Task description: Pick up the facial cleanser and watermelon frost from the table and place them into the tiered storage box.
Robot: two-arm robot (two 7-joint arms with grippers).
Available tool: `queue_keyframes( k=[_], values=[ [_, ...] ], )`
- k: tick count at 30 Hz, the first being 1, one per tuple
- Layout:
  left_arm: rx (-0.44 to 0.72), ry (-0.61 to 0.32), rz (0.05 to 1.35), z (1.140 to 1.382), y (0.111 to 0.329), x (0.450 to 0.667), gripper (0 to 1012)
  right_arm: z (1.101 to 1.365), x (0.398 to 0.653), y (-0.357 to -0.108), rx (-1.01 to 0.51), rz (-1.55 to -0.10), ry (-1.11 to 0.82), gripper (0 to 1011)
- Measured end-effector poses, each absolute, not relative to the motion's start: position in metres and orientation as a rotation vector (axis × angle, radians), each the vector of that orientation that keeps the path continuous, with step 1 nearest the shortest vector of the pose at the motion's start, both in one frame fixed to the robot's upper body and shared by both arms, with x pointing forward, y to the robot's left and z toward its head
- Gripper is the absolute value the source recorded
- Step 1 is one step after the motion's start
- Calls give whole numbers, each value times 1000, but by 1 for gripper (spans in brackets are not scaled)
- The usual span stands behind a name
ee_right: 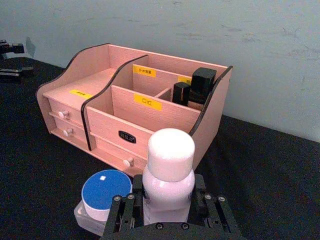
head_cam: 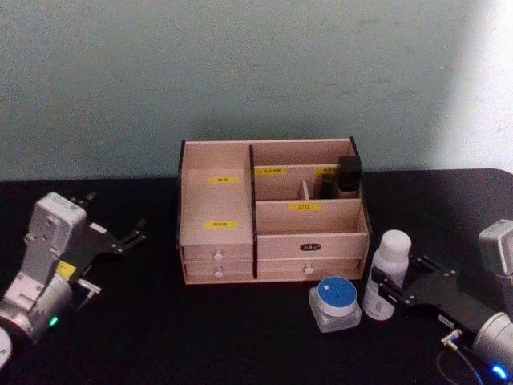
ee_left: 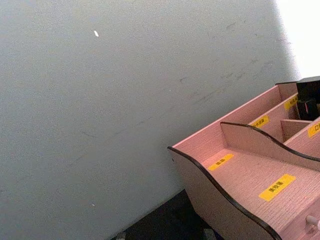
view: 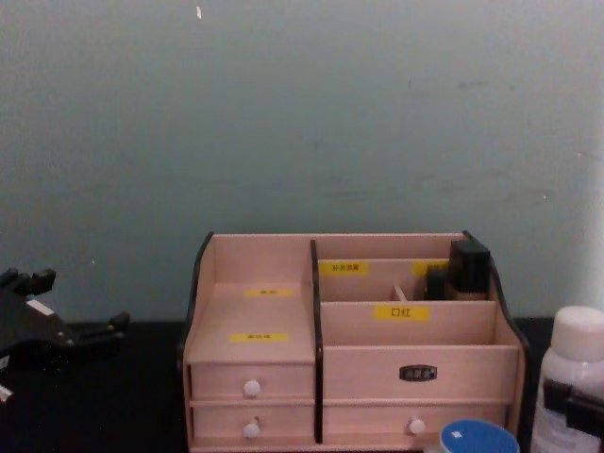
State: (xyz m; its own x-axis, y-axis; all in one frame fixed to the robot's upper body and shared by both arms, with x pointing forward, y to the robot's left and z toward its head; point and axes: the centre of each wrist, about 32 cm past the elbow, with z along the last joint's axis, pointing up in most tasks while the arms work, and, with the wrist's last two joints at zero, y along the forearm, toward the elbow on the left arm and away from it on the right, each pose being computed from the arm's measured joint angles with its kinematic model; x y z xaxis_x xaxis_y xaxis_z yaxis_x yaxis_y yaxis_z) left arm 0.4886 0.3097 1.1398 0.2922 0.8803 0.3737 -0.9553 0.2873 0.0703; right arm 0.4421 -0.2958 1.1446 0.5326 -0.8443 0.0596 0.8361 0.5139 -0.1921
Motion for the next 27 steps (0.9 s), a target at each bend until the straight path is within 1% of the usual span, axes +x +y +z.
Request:
queue_keyframes(
  k=[10,14,20,27],
  values=[
    [304,-285,1248,1140,310,489,1001,1147,440,-298,-198,-1005,43,589],
    [304,-285,1248,1140,310,489,1001,1157,435,-301,-195,-998,51,589],
    [304,-285,1248,1140,310,489,1001,1180,428,-307,-196,-971,52,589],
    [305,-285,1248,1140,310,489,1001,1205,434,-307,-157,-947,4,589]
  ],
)
